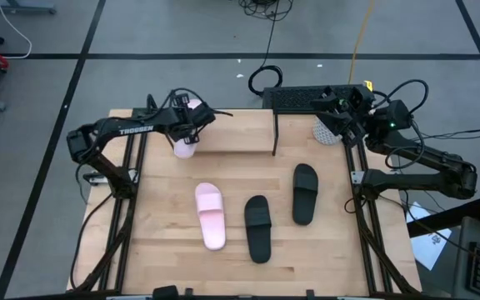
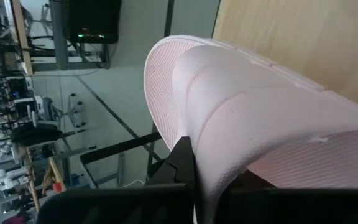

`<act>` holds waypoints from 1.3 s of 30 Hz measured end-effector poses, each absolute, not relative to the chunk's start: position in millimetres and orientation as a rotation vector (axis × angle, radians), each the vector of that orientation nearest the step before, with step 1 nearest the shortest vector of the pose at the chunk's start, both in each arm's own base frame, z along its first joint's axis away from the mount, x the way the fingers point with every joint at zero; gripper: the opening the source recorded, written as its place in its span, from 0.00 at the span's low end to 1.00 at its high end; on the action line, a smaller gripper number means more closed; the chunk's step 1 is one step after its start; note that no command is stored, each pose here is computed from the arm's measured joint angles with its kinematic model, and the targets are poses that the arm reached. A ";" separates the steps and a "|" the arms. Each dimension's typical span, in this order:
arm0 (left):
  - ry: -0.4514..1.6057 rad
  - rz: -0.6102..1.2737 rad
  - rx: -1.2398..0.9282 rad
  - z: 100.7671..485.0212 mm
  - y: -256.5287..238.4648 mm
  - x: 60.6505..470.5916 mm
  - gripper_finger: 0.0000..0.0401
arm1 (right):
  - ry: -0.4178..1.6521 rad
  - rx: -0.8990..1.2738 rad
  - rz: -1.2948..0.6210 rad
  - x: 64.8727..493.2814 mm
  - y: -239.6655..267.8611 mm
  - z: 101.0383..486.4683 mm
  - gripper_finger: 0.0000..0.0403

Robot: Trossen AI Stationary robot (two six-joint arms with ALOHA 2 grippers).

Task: Pick and place slides into the shelf
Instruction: Put the left pink slipper on the shelf

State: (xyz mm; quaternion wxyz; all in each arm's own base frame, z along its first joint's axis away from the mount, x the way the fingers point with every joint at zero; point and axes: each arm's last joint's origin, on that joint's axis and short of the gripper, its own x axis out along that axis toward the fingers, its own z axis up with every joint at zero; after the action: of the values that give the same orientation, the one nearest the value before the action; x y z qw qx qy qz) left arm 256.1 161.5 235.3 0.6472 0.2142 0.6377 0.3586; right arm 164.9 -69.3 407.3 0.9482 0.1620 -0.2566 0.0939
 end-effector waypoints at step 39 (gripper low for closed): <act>1.529 0.819 0.451 181.3 205.5 256.9 0.00 | -0.524 0.293 0.188 165.4 -68.1 407.2 0.46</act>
State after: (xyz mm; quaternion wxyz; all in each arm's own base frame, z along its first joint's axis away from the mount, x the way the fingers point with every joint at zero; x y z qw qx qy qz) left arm 256.9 205.5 181.3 0.6245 0.1965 0.6663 0.3570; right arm 165.4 -68.1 407.2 0.9510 0.1439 -0.2576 0.0924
